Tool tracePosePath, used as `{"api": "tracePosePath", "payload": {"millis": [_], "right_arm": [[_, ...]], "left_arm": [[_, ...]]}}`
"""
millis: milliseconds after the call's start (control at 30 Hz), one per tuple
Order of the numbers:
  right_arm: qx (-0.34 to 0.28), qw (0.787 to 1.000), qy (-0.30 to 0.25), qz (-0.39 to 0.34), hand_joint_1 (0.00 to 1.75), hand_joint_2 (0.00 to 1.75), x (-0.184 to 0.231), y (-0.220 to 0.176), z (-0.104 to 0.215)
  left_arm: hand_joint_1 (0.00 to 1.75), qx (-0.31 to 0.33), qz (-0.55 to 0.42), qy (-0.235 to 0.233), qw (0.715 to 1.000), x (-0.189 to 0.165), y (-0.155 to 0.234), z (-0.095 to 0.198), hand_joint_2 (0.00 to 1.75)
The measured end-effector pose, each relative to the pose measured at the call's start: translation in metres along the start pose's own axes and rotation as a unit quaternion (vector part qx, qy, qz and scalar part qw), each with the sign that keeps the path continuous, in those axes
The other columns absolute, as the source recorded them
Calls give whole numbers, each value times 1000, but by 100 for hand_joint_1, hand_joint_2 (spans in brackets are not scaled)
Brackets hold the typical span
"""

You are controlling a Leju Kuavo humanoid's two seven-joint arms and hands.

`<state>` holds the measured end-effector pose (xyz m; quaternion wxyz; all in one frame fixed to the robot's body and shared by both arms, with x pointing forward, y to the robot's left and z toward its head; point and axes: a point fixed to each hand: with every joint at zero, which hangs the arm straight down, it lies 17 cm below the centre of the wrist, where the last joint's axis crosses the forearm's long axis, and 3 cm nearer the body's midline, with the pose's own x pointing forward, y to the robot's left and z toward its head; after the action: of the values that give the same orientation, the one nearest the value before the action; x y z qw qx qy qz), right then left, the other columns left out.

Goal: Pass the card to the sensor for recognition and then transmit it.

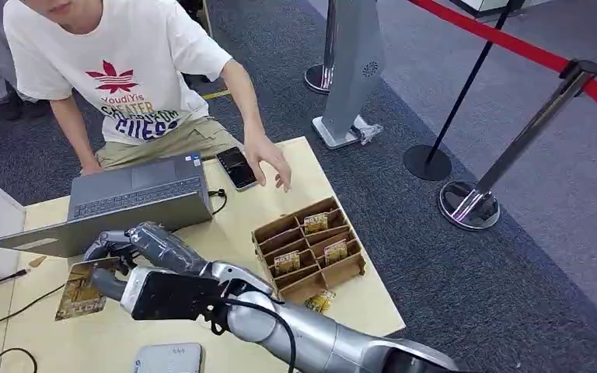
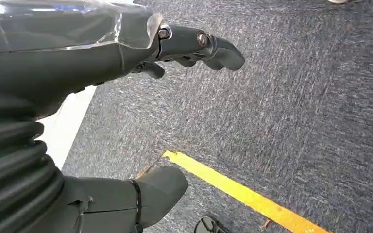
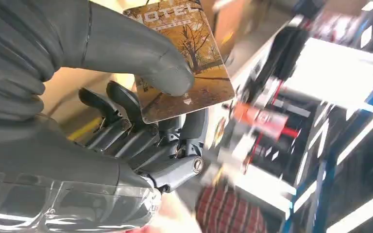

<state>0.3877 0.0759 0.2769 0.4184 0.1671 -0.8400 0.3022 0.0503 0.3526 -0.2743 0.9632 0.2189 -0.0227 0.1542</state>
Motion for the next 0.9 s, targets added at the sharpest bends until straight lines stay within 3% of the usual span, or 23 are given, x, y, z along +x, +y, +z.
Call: {"api": "tracePosePath", "payload": {"millis": [67, 200, 433, 667, 900], "right_arm": [[36, 993, -8, -112, 175, 175, 22, 15, 7], [68, 985, -12, -158, 175, 175, 32, 30, 15], [127, 975, 5, -184, 175, 175, 30, 67, 30], [178, 964, 50, -192, 175, 175, 3, 111, 51], [190, 958, 101, -189, 175, 175, -35, 129, 69]], "left_arm": [[0, -3, -4, -3, 1000, 2, 0, -1, 175], [0, -6, -8, -5, 1000, 3, -1, -1, 175], [0, -12, -20, -15, 1000, 6, -3, 0, 175], [0, -18, -26, -22, 999, 8, -5, 1, 175], [0, -21, -44, -34, 998, 11, -6, 1, 175]]}}
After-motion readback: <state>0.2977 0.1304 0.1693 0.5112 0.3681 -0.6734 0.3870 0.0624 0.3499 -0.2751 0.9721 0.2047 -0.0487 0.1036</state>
